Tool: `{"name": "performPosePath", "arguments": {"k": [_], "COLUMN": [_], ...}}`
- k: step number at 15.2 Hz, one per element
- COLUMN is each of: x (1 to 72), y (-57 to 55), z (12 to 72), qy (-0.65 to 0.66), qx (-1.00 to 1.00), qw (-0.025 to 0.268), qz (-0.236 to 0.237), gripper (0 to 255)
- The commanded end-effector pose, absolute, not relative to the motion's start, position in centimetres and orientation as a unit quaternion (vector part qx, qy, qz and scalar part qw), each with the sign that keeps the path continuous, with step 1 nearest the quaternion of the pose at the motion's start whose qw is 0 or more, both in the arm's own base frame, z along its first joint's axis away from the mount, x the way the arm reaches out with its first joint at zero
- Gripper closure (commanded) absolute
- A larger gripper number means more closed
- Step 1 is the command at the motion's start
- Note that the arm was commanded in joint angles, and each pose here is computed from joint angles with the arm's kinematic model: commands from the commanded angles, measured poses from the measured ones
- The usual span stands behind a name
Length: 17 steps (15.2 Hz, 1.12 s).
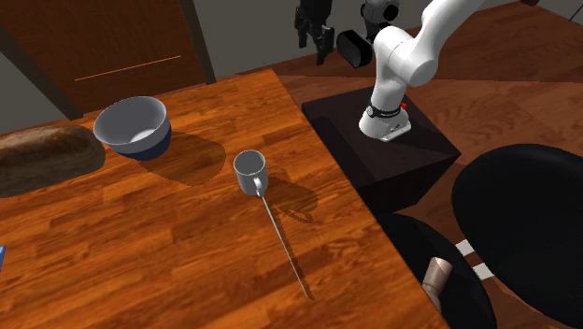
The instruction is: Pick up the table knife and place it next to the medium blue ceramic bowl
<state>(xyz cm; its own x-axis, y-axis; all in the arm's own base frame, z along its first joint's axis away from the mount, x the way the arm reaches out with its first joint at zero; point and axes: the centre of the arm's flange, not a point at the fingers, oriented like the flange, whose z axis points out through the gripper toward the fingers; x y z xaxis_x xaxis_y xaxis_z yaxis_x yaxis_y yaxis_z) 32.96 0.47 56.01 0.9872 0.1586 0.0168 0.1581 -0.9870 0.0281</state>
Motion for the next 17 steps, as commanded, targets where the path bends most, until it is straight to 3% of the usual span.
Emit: {"name": "performPosePath", "arguments": {"k": [1, 17], "x": [33.0, 49.7], "y": [0.5, 12.6], "z": [56.0, 50.6], "qy": [0.079, 0.376], "qx": [0.997, 0.926], "qw": [0.013, 0.037], "qz": [0.010, -0.009], "gripper": [0, 0]}}
